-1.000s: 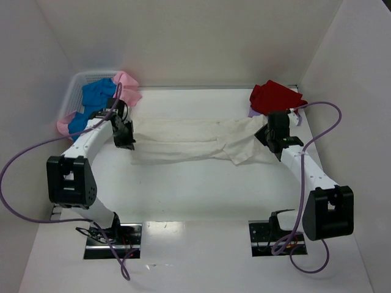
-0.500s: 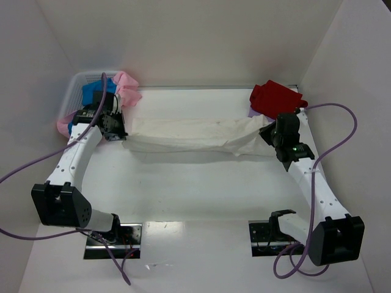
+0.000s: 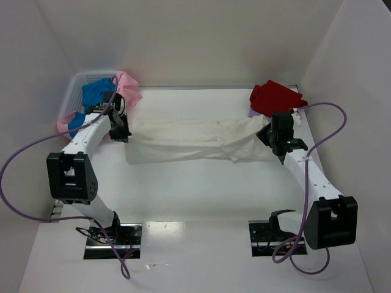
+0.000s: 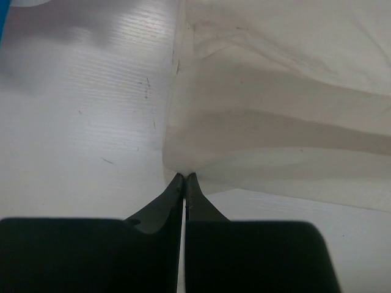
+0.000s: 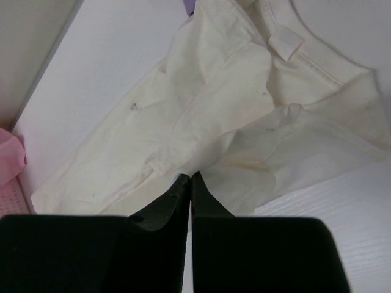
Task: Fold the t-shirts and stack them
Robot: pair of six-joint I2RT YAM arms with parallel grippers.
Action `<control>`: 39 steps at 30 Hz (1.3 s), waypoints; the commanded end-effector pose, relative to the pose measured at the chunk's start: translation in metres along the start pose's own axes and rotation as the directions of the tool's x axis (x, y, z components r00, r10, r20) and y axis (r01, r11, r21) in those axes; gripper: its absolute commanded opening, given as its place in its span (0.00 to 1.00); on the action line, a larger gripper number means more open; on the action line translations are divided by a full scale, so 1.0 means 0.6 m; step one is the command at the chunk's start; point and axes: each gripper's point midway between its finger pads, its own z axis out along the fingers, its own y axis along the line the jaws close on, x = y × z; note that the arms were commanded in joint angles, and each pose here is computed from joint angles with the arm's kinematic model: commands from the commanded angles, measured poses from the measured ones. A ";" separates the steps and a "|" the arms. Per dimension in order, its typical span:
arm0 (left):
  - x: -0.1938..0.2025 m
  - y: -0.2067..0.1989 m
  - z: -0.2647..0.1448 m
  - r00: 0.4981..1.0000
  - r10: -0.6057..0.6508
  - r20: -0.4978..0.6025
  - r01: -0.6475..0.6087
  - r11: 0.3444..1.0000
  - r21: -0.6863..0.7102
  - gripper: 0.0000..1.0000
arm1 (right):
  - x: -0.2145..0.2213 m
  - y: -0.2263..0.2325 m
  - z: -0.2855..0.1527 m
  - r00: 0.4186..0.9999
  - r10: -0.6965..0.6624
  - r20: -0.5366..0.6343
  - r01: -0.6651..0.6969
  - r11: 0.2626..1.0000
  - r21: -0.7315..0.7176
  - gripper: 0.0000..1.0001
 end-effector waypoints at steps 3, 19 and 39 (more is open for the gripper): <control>-0.040 0.012 0.030 0.999 0.016 0.041 -0.015 1.000 -0.026 0.00 | -0.042 0.025 0.012 0.996 0.020 0.083 -0.017 0.999 -0.045 0.04; -0.036 0.050 -0.036 0.993 0.006 0.122 0.008 0.994 -0.113 0.00 | -0.048 -0.003 -0.038 0.993 0.033 0.114 -0.029 0.999 -0.040 0.05; -0.091 0.052 0.054 0.996 0.058 0.073 -0.045 0.985 -0.167 0.00 | -0.031 -0.014 0.018 0.997 0.022 0.080 -0.023 1.000 0.015 0.05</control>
